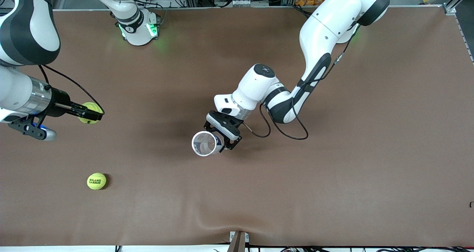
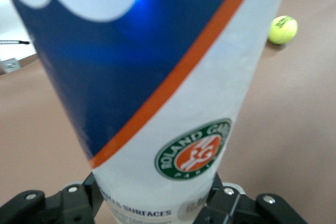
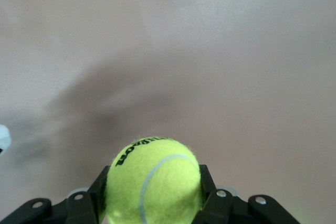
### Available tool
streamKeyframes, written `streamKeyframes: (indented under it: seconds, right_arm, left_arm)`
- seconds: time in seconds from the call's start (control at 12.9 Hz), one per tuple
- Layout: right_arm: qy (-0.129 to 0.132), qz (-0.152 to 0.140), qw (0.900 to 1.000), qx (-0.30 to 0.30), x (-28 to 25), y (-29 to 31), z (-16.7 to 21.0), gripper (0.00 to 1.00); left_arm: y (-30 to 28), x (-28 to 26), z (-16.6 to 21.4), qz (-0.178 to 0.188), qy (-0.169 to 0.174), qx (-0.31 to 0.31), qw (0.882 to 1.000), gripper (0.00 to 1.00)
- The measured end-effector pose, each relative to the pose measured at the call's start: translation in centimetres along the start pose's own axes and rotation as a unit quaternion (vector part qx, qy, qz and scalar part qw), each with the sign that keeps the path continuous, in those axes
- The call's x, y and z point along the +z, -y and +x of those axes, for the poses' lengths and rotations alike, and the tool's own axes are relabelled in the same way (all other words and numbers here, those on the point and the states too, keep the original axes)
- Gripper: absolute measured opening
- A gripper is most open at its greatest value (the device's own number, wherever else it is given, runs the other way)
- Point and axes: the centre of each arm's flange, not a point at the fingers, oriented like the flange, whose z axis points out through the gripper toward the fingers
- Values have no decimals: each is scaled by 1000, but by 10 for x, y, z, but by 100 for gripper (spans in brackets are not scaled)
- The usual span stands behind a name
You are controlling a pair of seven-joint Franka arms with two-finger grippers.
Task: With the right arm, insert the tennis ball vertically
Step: 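Lift the can upright with the left gripper while the right gripper lifts the ball, then move the ball over the can opening and release it with the right gripper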
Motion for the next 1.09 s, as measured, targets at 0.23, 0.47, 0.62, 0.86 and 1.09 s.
streamKeyframes:
  seconds: [0.23, 0.47, 0.62, 0.86, 1.09]
  right_arm:
    - [-1, 0, 1000, 12, -2, 8, -4, 68]
    - [3, 3, 1000, 31, 1, 24, -11, 68]
    - [15, 23, 998, 51, 2, 37, -17, 68]
    - [17, 33, 996, 78, 3, 52, -23, 68]
    - [-2, 45, 992, 117, 9, 104, -43, 68]
  left_arm:
    - [16, 6, -26, -13, -21, 21, 999, 77]
    - [30, 17, -55, -38, -40, 58, 997, 76]
    - [42, 25, -76, -44, -34, 94, 994, 76]
    - [70, 28, -96, -47, -31, 138, 989, 76]
    - [78, 33, -115, -60, -27, 155, 986, 76]
